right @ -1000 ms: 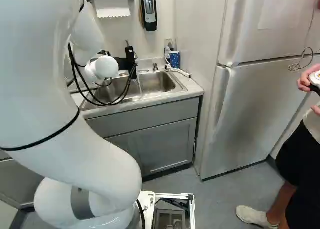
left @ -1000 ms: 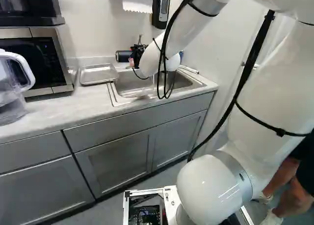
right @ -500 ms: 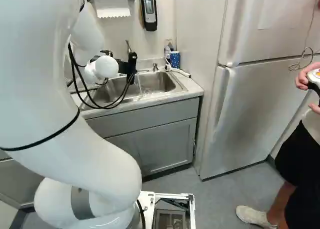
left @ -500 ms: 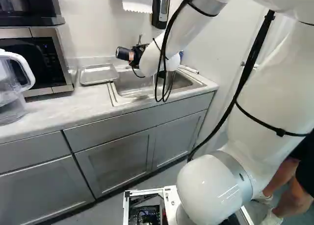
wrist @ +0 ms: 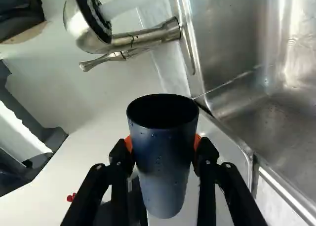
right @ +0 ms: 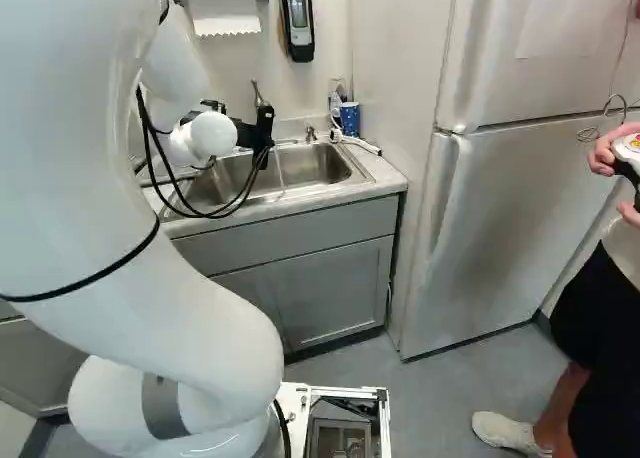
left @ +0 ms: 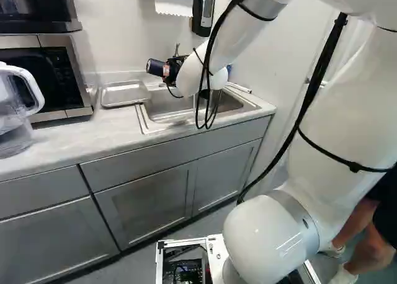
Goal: Rinse the cup and place it in the tray
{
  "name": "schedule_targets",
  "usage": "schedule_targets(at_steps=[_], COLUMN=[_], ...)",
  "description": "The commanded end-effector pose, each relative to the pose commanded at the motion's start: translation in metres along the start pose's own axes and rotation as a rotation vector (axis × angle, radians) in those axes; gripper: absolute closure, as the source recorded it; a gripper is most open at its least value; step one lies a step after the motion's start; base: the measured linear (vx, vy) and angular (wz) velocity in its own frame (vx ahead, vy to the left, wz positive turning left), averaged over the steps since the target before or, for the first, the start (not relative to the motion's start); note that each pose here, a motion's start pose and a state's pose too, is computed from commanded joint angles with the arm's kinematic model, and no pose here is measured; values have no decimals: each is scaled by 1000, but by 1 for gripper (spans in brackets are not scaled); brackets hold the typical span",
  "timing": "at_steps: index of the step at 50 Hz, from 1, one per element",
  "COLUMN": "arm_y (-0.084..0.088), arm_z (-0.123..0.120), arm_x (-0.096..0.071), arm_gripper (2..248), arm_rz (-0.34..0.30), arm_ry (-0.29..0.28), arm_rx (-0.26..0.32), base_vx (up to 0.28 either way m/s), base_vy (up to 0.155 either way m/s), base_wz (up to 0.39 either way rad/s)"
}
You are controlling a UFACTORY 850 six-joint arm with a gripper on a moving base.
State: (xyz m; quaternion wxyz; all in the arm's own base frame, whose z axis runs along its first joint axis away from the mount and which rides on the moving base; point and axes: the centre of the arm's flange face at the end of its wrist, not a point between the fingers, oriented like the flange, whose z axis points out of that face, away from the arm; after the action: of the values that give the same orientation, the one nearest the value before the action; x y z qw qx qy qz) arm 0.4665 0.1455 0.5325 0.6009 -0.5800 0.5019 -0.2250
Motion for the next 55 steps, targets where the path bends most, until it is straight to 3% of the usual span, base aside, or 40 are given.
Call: schedule_targets(at_steps=[14,20,55], arm_y=[0,0,3], arm_z=[0,0,0], arm_x=[0,0,-3], arm_gripper=[125,125,125], arm_rz=[0,-32,-450], arm_ry=[0,0,-44], arm_rx=[0,0,-20], base_vx=[0,0,0], base_vy=[0,0,0], base_wz=[0,0,0])
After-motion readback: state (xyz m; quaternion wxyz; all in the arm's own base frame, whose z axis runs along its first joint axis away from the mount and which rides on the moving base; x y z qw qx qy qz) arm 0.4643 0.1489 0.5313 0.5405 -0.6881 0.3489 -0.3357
